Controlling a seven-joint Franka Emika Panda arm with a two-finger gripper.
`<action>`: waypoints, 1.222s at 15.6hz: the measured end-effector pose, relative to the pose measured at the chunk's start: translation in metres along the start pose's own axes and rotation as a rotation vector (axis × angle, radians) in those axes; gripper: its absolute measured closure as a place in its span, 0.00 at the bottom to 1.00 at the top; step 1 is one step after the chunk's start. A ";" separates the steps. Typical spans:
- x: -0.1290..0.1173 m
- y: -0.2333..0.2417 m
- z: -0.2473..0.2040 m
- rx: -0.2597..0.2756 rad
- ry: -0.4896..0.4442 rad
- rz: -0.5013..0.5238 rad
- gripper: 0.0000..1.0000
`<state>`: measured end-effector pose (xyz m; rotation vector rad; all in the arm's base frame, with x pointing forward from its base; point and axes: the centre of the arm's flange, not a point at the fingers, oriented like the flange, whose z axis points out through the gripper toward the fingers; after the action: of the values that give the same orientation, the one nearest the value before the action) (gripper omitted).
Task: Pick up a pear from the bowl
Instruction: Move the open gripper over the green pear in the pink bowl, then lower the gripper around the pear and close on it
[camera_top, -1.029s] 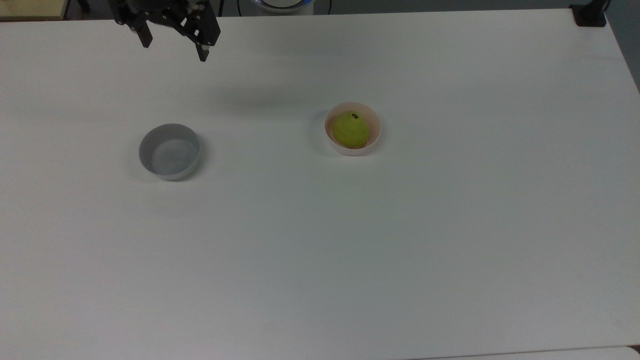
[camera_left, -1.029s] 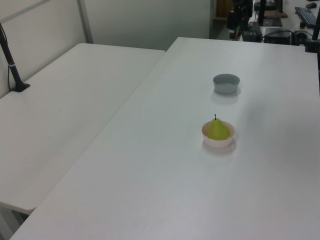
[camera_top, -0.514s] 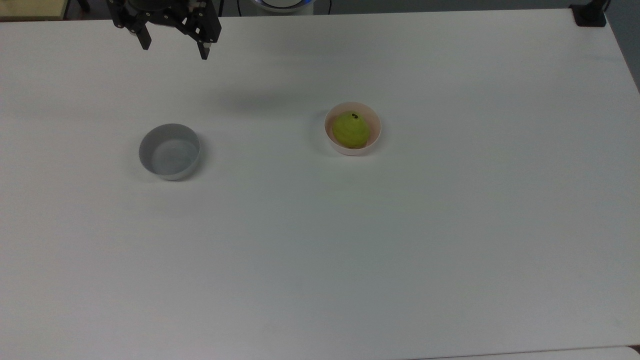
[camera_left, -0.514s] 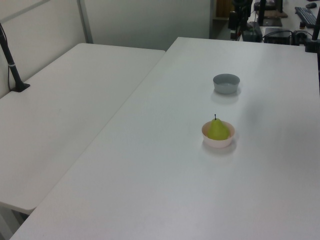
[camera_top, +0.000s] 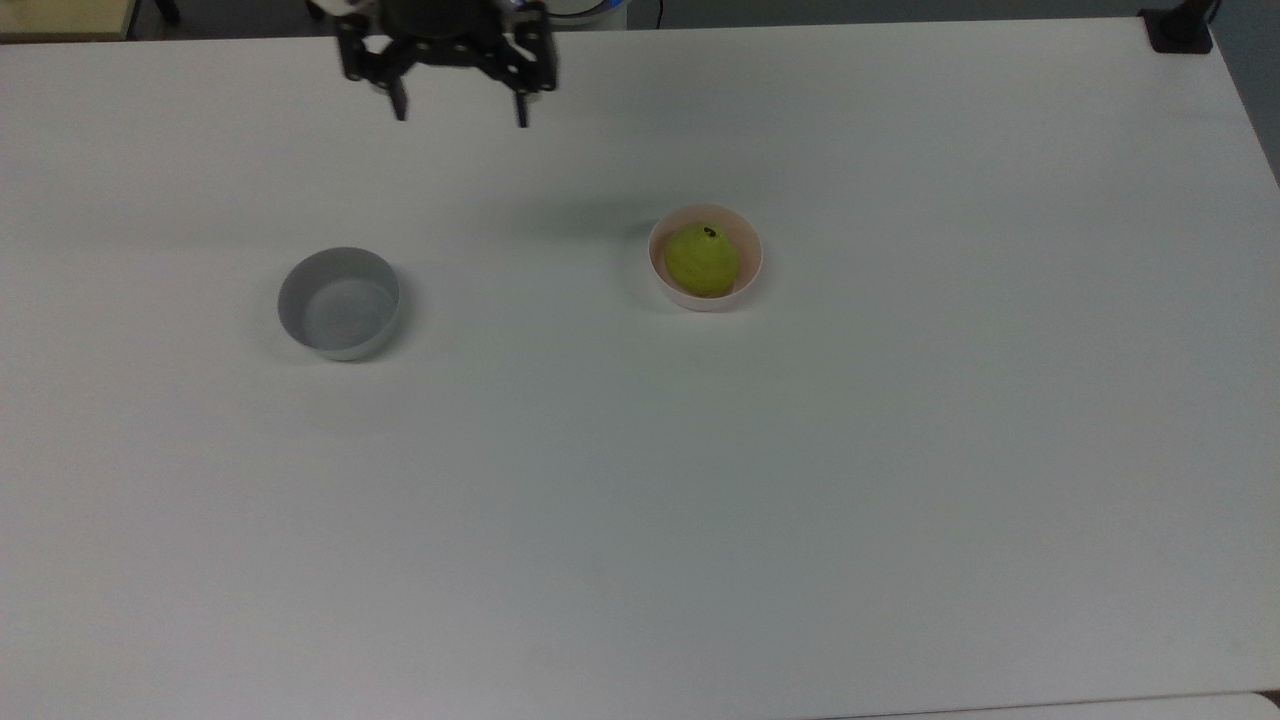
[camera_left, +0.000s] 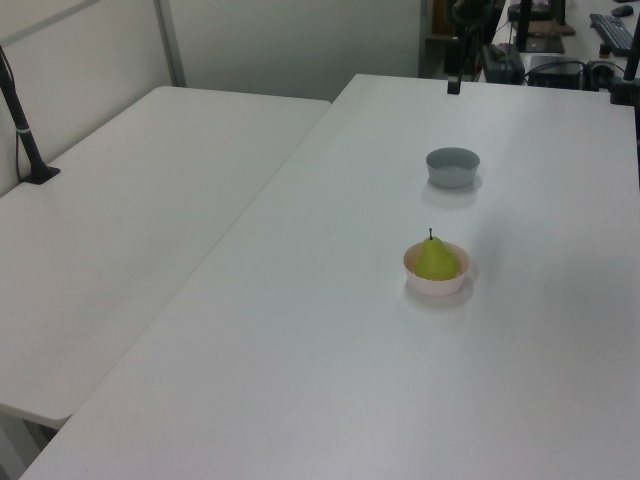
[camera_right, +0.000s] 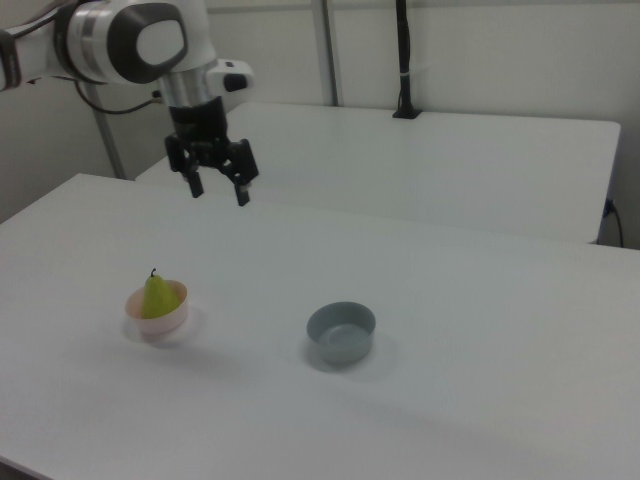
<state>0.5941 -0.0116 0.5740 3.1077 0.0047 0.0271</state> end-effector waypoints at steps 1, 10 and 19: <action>0.001 -0.023 0.001 0.000 -0.002 -0.038 0.00; -0.014 -0.159 0.029 -0.005 -0.055 -0.292 0.00; -0.009 -0.202 0.146 -0.025 -0.127 -0.454 0.00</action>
<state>0.5875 0.1851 0.4207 2.9950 0.6936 -0.1800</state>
